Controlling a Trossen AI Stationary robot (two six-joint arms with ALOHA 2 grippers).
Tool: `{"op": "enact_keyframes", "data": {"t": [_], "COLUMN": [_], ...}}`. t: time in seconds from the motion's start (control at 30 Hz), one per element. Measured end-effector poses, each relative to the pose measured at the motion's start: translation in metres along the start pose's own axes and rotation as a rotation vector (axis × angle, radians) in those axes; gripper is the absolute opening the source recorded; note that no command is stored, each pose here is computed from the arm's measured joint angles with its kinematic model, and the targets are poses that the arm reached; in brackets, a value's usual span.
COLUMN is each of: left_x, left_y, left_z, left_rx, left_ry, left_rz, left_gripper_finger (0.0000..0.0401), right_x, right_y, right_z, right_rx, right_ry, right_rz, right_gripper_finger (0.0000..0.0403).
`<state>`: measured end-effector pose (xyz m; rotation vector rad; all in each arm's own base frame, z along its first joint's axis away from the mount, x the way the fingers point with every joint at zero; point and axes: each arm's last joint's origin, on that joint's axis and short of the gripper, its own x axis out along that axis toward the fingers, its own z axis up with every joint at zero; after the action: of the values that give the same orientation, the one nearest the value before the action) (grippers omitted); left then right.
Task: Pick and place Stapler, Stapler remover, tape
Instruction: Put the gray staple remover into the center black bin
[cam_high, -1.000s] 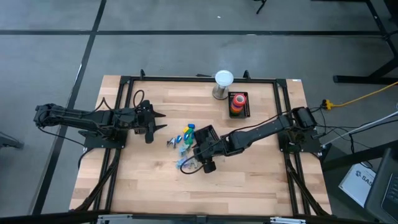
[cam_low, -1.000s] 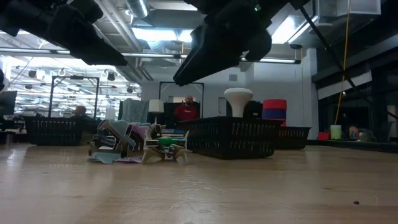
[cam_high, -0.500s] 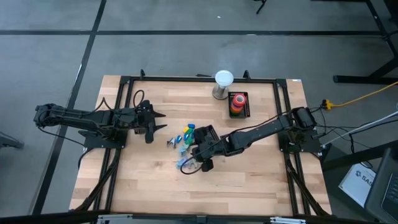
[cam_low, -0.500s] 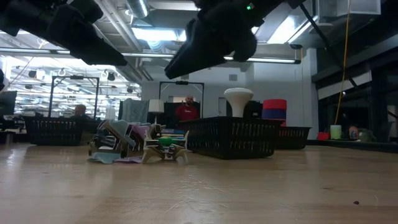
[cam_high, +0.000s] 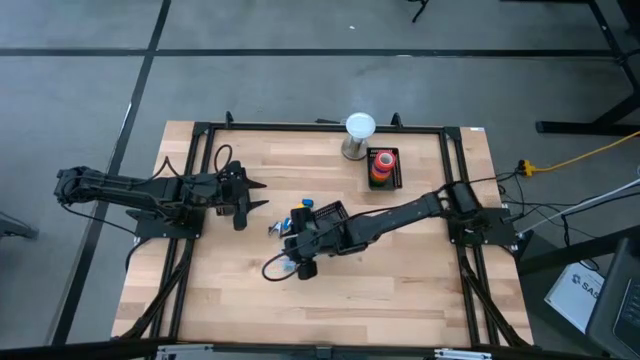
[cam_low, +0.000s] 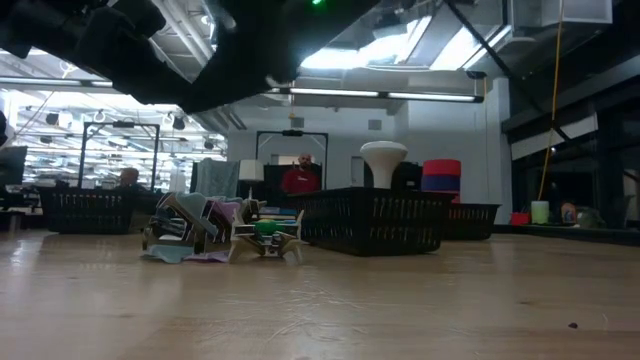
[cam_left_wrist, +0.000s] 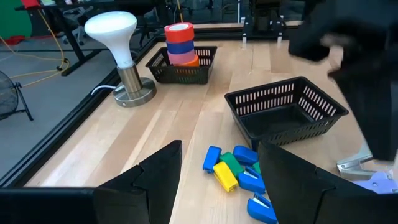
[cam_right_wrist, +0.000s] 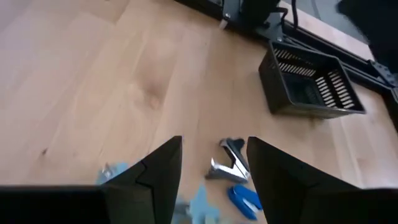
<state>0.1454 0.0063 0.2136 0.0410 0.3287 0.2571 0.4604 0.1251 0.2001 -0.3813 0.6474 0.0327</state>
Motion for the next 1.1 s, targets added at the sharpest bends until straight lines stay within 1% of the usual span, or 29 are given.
{"op": "enact_keyframes", "data": {"t": [0.2, 0.27, 0.43, 0.57, 0.73, 0.93, 1.03, 1.1], "left_x": [0.000, 0.000, 0.000, 0.000, 0.000, 0.000, 0.000, 0.000], "left_y": [0.000, 0.000, 0.000, 0.000, 0.000, 0.000, 0.000, 0.000], "left_z": [0.000, 0.000, 0.000, 0.000, 0.000, 0.000, 0.000, 0.000], "left_rx": [0.000, 0.000, 0.000, 0.000, 0.000, 0.000, 0.000, 0.000], "left_ry": [0.000, 0.000, 0.000, 0.000, 0.000, 0.000, 0.000, 0.000], "left_rz": [0.000, 0.000, 0.000, 0.000, 0.000, 0.000, 0.000, 0.000], "left_gripper_finger": [0.0210, 0.0210, 0.0210, 0.0210, 0.0210, 0.0210, 0.0210, 0.0210], "right_x": [0.027, 0.031, 0.024, 0.021, 0.020, 0.018, 0.018, 0.018], "right_y": [0.008, 0.007, -0.010, -0.017, -0.014, -0.011, -0.011, -0.011], "right_z": [0.004, 0.004, 0.007, 0.001, -0.007, -0.015, -0.016, -0.015], "right_rx": [0.003, 0.016, 0.089, 0.074, 0.063, 0.040, 0.000, -0.022], "right_ry": [0.002, 0.038, 0.202, 0.301, 0.361, 0.431, 0.431, 0.426], "right_rz": [0.003, 0.007, 0.037, 0.040, 0.096, 0.106, 0.107, 0.087], "right_gripper_finger": [0.0165, 0.0161, 0.0159, 0.0159, 0.0159, 0.0159, 0.0159, 0.0159]}}
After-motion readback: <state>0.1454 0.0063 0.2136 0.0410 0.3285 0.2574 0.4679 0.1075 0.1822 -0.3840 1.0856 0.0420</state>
